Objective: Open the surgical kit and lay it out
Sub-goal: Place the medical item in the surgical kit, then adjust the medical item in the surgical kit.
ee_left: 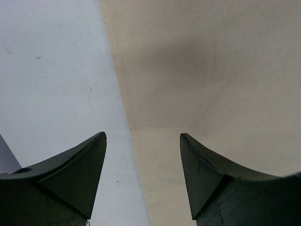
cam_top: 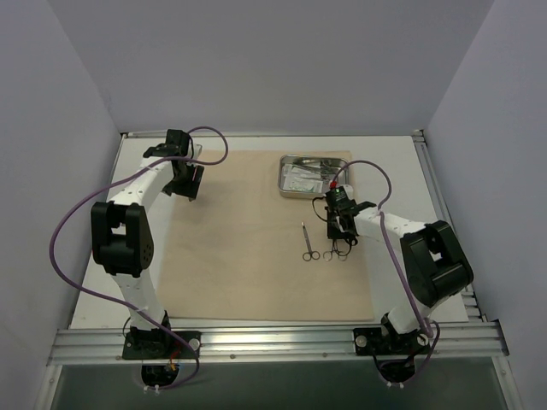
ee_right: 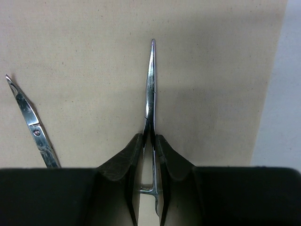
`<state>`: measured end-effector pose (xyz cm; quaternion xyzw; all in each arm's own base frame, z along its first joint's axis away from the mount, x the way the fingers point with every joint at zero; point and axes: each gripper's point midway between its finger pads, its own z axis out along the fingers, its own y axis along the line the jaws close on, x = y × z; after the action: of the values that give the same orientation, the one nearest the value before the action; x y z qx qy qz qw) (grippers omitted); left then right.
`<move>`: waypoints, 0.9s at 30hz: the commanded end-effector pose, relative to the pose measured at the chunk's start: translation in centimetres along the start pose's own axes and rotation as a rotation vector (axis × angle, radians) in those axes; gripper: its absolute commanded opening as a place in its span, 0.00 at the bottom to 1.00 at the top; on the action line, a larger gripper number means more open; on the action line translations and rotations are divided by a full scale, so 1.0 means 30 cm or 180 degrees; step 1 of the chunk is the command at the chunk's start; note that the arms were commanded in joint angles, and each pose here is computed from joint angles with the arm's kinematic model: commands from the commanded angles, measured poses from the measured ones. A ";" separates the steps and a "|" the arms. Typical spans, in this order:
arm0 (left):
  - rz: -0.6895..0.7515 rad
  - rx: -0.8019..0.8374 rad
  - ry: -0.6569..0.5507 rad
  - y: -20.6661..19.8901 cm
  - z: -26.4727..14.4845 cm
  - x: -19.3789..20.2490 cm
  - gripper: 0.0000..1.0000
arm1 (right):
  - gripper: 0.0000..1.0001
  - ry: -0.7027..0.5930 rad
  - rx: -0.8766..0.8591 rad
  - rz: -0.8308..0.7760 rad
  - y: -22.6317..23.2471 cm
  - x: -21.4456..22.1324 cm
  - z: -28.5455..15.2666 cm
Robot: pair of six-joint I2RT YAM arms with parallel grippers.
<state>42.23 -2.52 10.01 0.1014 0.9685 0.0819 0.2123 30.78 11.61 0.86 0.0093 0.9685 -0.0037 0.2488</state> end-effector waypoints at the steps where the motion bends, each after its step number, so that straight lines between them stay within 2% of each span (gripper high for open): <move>1: -0.0073 0.0010 -0.0213 0.011 -0.046 -0.044 0.73 | 0.12 -0.0030 -0.0004 -0.0020 -0.007 -0.018 -0.015; 4: -0.0075 0.0005 -0.0197 0.013 -0.044 -0.038 0.73 | 0.15 -0.0039 -0.0010 -0.0032 -0.005 -0.021 -0.021; 10: -0.0075 0.0010 -0.0197 0.012 -0.041 -0.038 0.73 | 0.27 -0.0099 -0.0024 0.0003 0.006 -0.062 -0.070; 14: -0.0074 0.0010 -0.0193 0.012 -0.040 -0.037 0.73 | 0.28 -0.0313 -0.0047 0.0052 0.048 -0.136 -0.148; 17: -0.0074 0.0006 -0.0187 0.012 -0.039 -0.035 0.73 | 0.29 -0.0413 -0.0263 0.0056 0.136 -0.155 -0.185; 22: -0.0076 0.0007 -0.0198 0.010 -0.036 -0.041 0.73 | 0.34 -0.0177 -0.0435 -0.0135 0.247 -0.079 -0.130; 27: -0.0084 0.0003 -0.0216 0.014 -0.046 -0.046 0.73 | 0.33 -0.0034 -0.0373 -0.0300 0.297 -0.057 -0.076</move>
<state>41.99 -2.51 9.70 0.1020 0.9694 0.0815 0.2078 31.07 20.29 3.99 -0.0561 0.9607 0.0528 0.2667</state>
